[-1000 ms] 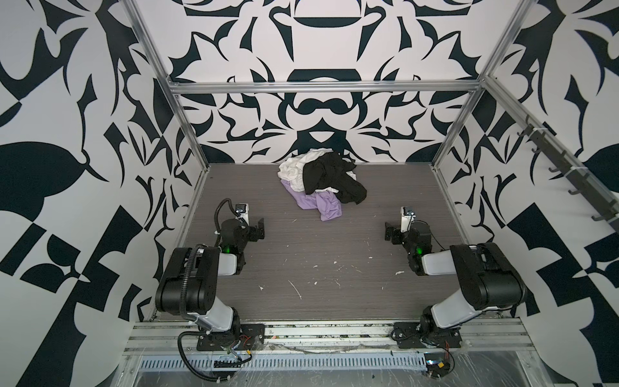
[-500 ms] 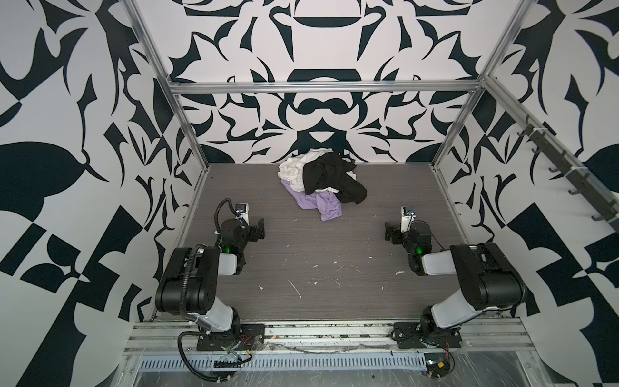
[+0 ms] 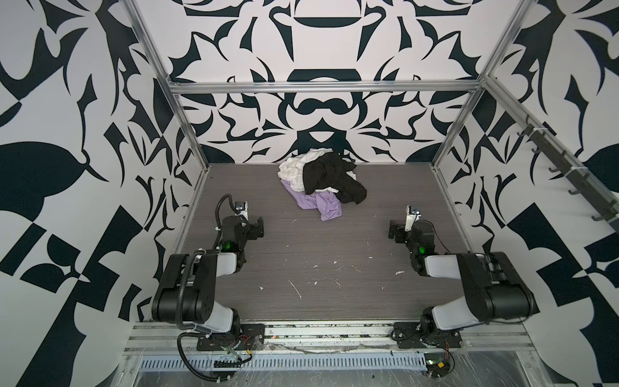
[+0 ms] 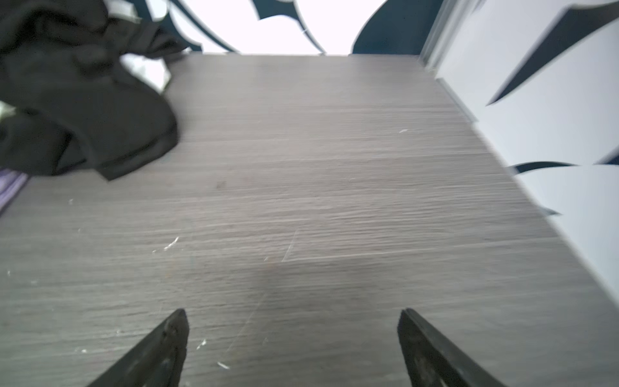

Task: Pick out a specific cloth from the pile
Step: 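Reach both grippers toward the lavender cloth at the pile's near edge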

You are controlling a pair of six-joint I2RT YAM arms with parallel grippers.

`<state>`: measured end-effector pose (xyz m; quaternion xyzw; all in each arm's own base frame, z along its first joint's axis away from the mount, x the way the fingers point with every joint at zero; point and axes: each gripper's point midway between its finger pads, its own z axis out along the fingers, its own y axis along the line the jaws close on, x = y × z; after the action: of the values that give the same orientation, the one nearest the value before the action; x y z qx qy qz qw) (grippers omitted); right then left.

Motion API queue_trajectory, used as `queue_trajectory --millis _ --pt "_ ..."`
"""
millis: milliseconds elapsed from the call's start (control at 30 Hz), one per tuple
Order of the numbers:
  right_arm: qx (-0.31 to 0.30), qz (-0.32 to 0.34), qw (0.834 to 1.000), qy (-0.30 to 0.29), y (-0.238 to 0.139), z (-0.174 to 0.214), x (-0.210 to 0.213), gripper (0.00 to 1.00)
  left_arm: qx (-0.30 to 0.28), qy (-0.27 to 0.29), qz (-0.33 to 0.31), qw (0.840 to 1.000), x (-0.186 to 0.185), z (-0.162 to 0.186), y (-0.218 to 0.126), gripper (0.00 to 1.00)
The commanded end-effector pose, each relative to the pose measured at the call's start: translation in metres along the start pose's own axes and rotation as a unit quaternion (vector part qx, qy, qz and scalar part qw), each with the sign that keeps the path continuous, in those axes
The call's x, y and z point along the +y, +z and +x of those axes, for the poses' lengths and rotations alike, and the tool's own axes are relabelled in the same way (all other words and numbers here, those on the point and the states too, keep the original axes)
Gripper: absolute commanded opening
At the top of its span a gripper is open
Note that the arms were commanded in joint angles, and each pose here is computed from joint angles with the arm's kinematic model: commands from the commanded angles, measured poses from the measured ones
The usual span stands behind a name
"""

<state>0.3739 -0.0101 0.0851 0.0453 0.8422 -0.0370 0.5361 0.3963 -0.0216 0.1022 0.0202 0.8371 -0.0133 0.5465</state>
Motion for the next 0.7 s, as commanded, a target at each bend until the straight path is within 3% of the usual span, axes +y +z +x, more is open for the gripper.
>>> queue_trajectory --millis 0,167,367,533,667 --pt "0.007 0.077 0.996 0.033 -0.008 -0.031 -0.026 0.99 0.01 -0.012 -0.025 1.0 0.008 -0.023 -0.008 0.99" --pt "0.02 0.076 0.996 0.035 -0.01 -0.051 -0.021 1.0 0.057 -0.067 -0.029 0.996 0.007 -0.032 -0.012 0.99" --pt "0.035 0.028 0.989 0.138 -0.014 -0.074 -0.001 0.94 0.105 -0.168 0.022 0.98 -0.028 -0.033 -0.011 0.99" --pt "0.054 -0.065 0.964 0.251 -0.009 -0.076 0.034 0.87 0.148 -0.244 0.055 0.957 -0.06 -0.032 -0.01 0.99" --pt "0.084 -0.106 0.946 0.293 -0.003 -0.072 0.054 0.84 0.189 -0.258 0.101 0.942 -0.087 -0.028 -0.004 0.99"
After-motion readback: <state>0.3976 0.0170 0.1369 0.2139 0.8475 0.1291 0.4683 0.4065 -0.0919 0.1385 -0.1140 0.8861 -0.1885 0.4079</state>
